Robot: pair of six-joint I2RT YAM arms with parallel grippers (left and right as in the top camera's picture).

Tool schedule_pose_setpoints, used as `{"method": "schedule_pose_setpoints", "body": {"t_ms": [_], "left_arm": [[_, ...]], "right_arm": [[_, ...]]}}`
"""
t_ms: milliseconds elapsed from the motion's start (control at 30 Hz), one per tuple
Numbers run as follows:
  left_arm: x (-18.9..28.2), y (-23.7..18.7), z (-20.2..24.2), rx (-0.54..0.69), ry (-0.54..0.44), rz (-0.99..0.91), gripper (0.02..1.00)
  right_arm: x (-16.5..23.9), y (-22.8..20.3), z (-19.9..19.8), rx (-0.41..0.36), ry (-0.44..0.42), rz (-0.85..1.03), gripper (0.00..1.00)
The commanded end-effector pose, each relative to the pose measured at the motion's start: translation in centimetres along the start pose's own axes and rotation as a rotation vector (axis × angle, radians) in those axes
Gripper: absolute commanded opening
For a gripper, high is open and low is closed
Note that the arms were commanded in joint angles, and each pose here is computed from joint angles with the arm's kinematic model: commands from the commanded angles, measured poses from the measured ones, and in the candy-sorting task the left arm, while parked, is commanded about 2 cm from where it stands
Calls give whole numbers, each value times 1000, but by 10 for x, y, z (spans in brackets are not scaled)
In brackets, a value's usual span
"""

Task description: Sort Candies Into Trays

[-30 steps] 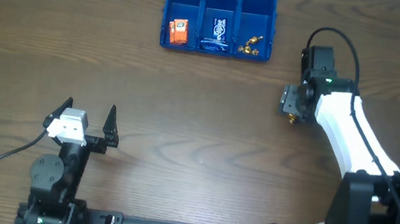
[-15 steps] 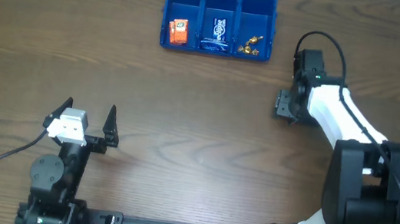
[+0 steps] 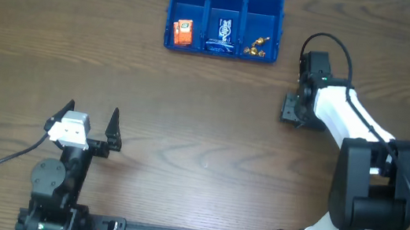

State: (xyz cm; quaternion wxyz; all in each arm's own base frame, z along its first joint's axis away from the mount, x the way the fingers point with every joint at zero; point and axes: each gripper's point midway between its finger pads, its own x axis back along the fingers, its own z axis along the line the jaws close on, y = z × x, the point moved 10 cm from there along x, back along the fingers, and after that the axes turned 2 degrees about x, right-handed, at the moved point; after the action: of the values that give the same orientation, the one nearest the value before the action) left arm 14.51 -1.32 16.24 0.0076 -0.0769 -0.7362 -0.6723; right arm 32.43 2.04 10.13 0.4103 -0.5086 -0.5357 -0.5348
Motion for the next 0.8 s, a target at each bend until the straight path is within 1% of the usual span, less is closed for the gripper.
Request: {"method": "schedule_pose_setpoints", "body": {"t_ms": [33, 100, 167, 200, 267, 367, 667, 800], "left_arm": [[-1, -11, 1, -12, -6, 51, 996], [-1, -11, 1, -12, -6, 51, 998], [-1, -11, 1, -12, -6, 51, 998], [-1, -11, 1, -12, -6, 51, 998], [-1, -11, 1, -12, -6, 51, 998], [-1, -11, 1, -12, -6, 51, 996], [-1, -11, 1, -12, -6, 51, 998], [-1, -11, 1, -12, -6, 51, 998]], "right_arm": [[-12, -2, -1, 6, 2, 36, 627], [-12, -2, -1, 6, 2, 37, 601], [-12, -1, -1, 6, 2, 33, 546], [-12, -1, -1, 6, 2, 32, 514], [-12, -1, -1, 9, 2, 31, 397], [-12, -1, -1, 10, 2, 34, 314], [-11, -2, -1, 10, 0, 36, 156], [-2, -1, 1, 15, 5, 7, 121]]}}
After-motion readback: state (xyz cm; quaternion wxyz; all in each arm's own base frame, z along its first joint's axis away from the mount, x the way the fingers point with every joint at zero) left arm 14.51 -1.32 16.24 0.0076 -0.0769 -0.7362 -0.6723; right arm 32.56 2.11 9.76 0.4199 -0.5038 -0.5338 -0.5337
